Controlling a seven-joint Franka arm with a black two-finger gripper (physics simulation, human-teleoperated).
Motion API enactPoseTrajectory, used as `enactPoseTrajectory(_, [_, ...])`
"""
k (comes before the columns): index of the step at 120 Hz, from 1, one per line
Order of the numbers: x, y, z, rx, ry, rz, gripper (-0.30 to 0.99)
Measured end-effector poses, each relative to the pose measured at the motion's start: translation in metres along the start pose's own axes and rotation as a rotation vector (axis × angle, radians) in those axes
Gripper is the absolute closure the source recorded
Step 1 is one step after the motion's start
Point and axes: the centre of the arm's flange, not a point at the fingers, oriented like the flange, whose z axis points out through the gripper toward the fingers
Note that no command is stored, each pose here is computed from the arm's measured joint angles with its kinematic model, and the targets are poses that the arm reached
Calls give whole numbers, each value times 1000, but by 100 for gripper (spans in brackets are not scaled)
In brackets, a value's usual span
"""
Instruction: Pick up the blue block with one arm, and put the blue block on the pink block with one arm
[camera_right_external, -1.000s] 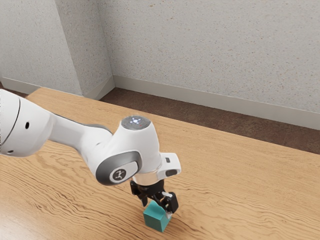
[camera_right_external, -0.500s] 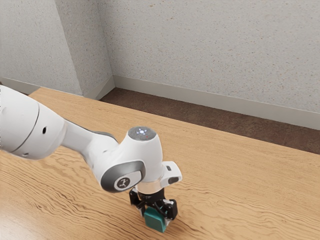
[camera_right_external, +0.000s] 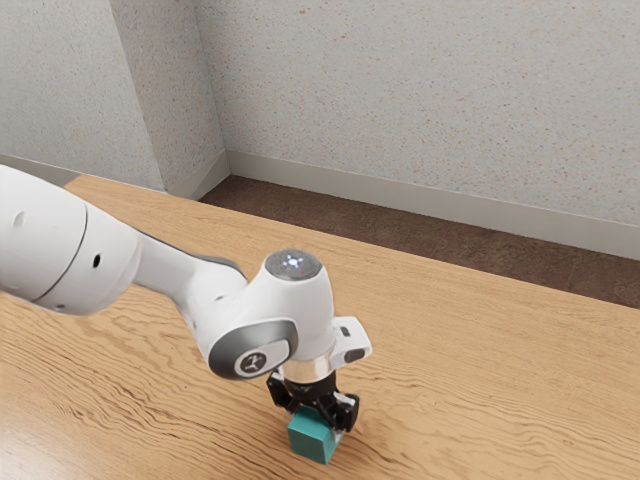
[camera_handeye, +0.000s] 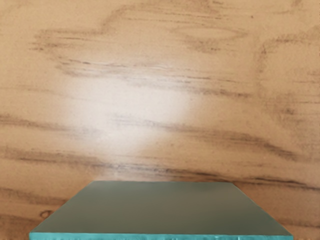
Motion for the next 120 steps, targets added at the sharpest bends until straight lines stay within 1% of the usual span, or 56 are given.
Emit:
enactPoseTrajectory(38, [2,-4,-3,5,3,-31,31])
enactPoseTrajectory(45, [7,-7,-13,4,18,-41,32])
enactPoseTrajectory(53, [34,-14,-45,0,71,-62,32])
enactPoseTrajectory(58, [52,-30,-68,-2,103,-91,33])
enactPoseTrajectory(66, [78,-72,-100,-1,144,-152,32])
enactPoseTrajectory(78, [105,-144,-127,20,151,-232,32])
enactPoseTrajectory(86, [117,-185,-136,25,129,-265,32])
enactPoseTrajectory(92, [134,-203,-144,21,110,-268,31])
enactPoseTrajectory(101, [145,-204,-146,20,56,-220,31])
enactPoseTrajectory(111, [141,-201,-135,28,-22,-150,32])
enactPoseTrajectory(120, [138,-214,-124,35,-88,-115,32])
